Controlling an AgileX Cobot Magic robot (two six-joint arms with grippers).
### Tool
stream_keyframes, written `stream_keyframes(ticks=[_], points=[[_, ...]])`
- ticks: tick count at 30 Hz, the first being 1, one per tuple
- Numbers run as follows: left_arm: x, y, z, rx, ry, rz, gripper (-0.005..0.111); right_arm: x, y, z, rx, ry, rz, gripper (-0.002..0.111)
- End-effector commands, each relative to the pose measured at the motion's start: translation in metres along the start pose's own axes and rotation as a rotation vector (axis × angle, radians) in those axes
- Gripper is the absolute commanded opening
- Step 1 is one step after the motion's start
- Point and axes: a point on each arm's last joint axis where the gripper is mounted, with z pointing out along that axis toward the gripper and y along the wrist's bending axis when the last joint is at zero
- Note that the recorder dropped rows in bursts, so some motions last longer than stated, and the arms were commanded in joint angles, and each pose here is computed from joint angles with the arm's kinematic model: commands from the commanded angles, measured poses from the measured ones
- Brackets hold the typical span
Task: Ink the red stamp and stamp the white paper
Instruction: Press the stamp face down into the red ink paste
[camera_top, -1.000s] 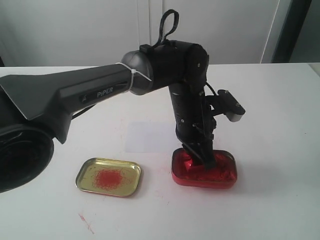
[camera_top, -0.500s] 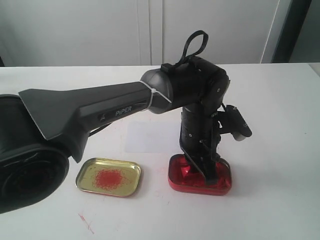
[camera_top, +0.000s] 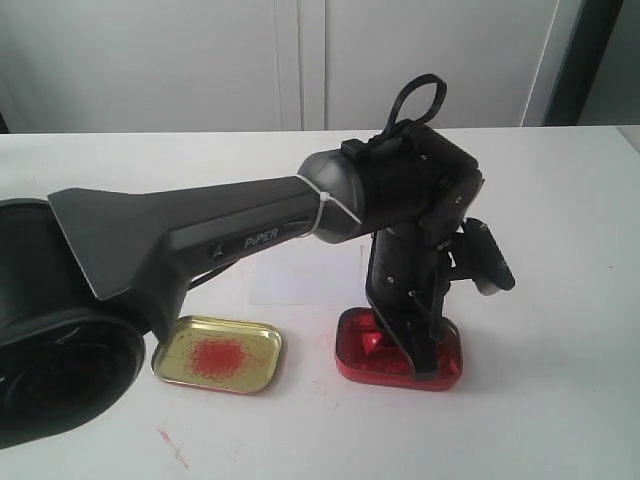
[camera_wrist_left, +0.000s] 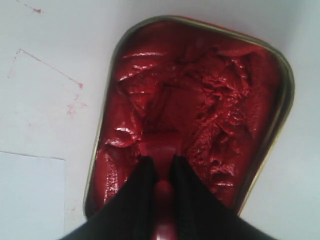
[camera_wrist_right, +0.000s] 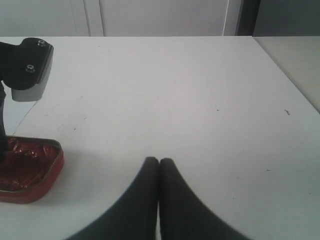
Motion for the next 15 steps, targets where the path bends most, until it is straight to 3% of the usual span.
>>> stream_keyframes(ticks=[1,15], points=[[-0.0001,-0.0055,-0.0031,-0.024,0.045,-0.002,0.000,0.0003,-0.0003,0.0003,0.005,-0.014,0.004,0.000],[0.0000,-0.0059,-0.0067,-0.031,0.044,0.001,0.000,0.0003,-0.0003,0.0003,0.005,-0.014,0.004,0.000]])
